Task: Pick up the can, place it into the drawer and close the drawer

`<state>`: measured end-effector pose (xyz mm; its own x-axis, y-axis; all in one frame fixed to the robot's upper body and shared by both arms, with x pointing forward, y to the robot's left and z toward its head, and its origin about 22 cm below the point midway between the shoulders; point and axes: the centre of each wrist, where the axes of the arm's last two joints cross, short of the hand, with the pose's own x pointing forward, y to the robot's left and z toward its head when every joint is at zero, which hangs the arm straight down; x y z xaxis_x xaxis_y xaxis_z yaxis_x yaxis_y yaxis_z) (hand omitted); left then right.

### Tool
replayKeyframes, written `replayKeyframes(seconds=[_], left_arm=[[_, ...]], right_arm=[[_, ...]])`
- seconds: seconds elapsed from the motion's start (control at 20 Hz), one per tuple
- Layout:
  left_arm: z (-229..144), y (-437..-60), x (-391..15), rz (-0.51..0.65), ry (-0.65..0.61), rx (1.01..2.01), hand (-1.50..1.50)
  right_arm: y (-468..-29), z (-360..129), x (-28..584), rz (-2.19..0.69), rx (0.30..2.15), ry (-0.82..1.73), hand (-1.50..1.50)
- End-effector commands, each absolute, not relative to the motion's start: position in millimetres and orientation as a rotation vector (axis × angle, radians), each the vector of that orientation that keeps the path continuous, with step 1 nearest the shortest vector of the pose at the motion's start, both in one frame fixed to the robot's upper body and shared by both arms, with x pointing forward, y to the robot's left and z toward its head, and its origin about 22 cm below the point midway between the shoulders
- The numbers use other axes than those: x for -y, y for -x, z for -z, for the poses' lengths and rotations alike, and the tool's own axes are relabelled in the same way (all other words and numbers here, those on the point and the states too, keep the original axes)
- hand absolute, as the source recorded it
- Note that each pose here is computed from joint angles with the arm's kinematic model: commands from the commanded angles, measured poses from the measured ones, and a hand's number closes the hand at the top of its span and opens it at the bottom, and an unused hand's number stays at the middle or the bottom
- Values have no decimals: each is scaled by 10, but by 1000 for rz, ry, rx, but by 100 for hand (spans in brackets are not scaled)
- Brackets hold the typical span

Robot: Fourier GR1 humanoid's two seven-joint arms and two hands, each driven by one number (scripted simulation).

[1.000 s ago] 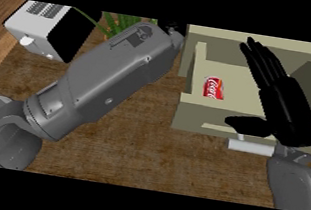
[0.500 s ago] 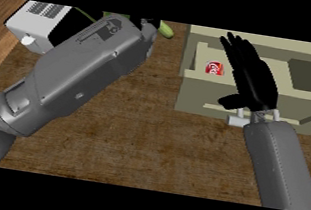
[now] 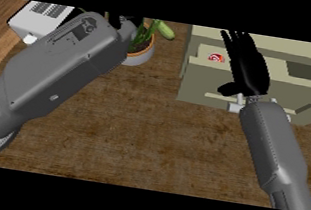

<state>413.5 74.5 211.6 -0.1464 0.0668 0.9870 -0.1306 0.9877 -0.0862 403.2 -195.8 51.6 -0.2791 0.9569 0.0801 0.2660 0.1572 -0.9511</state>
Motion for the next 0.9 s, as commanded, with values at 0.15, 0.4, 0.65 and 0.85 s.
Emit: replayKeyframes(seconds=[0.15,0.4,0.65,0.85], left_arm=[[-2070,-4052,-1035,-194,-56,1710,-150],[-2232,-4069,-1029,-193,-49,1710,-150],[-2168,-3932,-1069,-154,-39,1724,-150],[-2257,-3906,-1101,-159,-26,1719,-150]], right_arm=[[-4109,-207,2132,-1108,1649,1237,-150],[-4248,-296,2073,-1066,1681,1276,-150],[-4459,-610,1980,-1040,1664,1345,-150],[-4521,-698,1888,-1004,1679,1381,-150]])
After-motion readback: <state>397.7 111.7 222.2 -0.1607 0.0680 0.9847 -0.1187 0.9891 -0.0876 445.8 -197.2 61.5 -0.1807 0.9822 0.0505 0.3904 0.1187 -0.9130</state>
